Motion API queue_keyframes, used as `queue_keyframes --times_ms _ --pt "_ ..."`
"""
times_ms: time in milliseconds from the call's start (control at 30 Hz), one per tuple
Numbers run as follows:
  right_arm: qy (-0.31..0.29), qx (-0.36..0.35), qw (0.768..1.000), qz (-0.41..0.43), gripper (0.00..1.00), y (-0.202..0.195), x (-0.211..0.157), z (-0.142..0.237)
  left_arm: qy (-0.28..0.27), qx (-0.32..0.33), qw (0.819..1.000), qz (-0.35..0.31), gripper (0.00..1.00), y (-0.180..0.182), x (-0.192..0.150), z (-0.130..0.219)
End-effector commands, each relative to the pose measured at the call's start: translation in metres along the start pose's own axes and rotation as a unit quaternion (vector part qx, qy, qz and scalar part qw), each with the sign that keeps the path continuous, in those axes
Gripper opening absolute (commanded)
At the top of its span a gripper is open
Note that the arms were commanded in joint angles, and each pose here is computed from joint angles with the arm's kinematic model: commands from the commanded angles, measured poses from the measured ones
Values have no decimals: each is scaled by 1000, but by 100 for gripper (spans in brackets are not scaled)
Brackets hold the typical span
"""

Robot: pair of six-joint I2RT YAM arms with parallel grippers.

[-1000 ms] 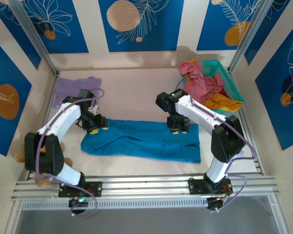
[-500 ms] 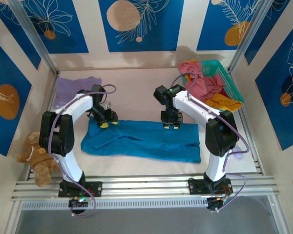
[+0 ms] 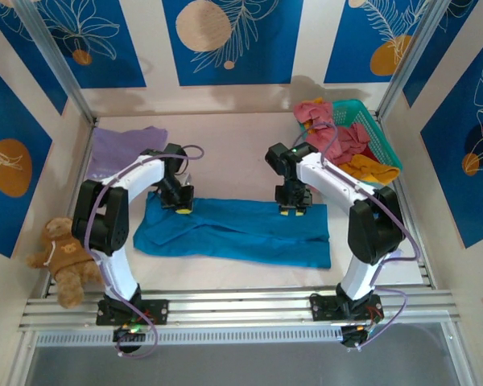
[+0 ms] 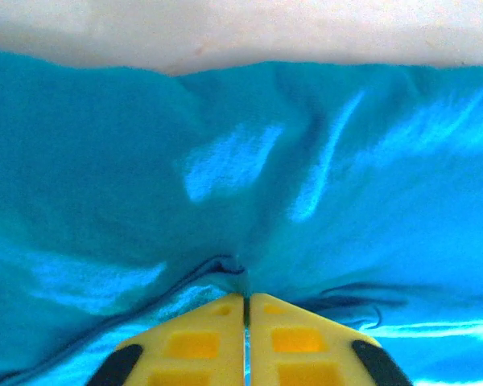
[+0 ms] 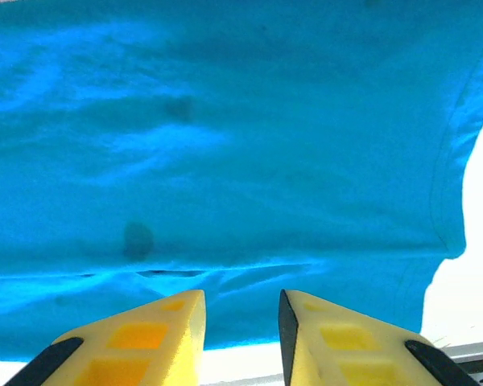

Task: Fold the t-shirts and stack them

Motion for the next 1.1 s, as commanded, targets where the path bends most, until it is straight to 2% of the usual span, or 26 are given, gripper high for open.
queue_keyframes --times_ms 0,200,533,600,633,667,900,1067 --pt "-3 17 1000 -2 32 -7 -6 7 4 13 1000 -5 1 -3 -11 10" --pt "-10 21 1000 0 31 -10 -5 7 7 -9 1000 20 0 -11 -35 11" --pt "-12 44 999 20 30 -4 -3 -1 3 7 998 67 1 -23 -99 4" --pt "-13 49 998 28 30 -3 -3 -2 12 12 997 75 10 -22 -113 -3" --pt "-14 49 998 33 30 -3 -3 -2 15 12 997 78 27 -22 -119 -6" --pt "-14 47 998 39 30 -2 -3 -2 16 13 997 80 30 -22 -124 -8" --pt "-16 64 996 61 30 5 1 -2 4 -32 994 102 31 -23 -146 0" --pt "-11 92 993 72 30 21 8 0 -42 -21 994 102 35 -7 -137 35"
Point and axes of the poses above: each hand's point on the last joint's axis, 136 mm out from that joint toward the fingers, its own z axis back along the fingers, its own y axis along the line the jaws close on, x = y × z, the point moved 6 cm from there along z, back along the fingers, and after that the axes turned 6 degrees about z, right-handed, at the moved point
